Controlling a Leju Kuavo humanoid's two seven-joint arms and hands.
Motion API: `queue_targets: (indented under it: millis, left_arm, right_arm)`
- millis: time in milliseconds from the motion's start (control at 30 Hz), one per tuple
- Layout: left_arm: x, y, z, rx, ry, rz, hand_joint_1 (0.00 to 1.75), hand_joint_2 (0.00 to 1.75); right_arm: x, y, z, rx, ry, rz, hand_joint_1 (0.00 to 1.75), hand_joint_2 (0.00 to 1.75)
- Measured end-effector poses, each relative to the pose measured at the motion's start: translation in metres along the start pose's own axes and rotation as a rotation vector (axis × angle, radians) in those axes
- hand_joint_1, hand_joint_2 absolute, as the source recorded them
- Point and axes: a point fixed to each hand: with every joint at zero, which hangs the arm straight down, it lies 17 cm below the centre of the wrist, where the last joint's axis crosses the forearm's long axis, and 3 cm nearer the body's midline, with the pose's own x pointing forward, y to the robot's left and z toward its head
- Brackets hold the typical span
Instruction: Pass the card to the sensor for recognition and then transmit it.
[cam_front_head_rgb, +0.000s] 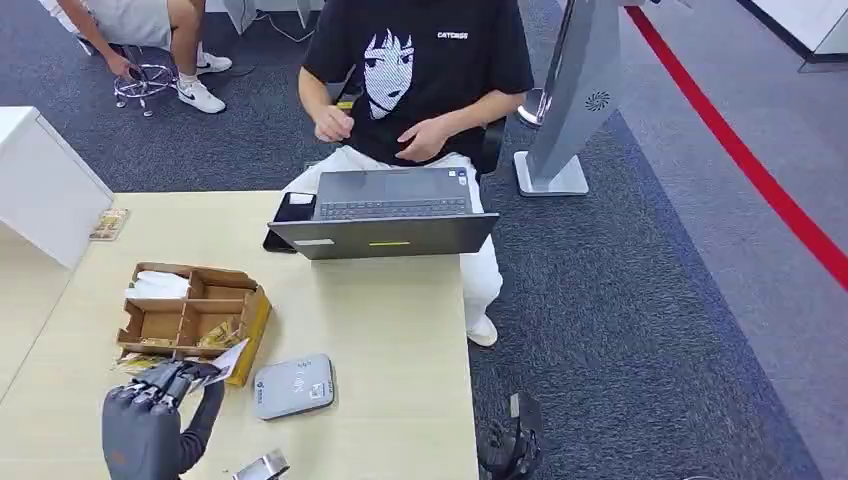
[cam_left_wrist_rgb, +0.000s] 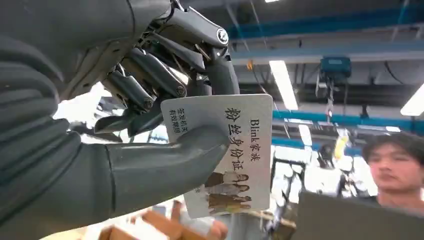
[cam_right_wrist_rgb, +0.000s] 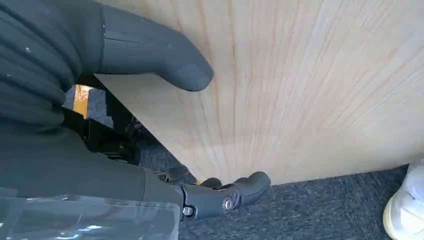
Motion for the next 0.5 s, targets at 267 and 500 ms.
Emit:
queue_targets:
  millis: [267, 500]
  left_arm:
    - [-0.011, -0.062, 0.032, -0.167, 0.05, 0.004, 1.75, 1.75]
    - [-0.043, -0.132, 0.075, -0.355, 0.162, 0.028, 1.75, 1.75]
  right_arm:
    - [0.0, 0.002, 0.0, 0.011, 0.005, -0.028, 0.0, 1.75]
    - [-0.001, 0.003, 0.001, 0.013, 0.011, -0.026, 0.0, 1.75]
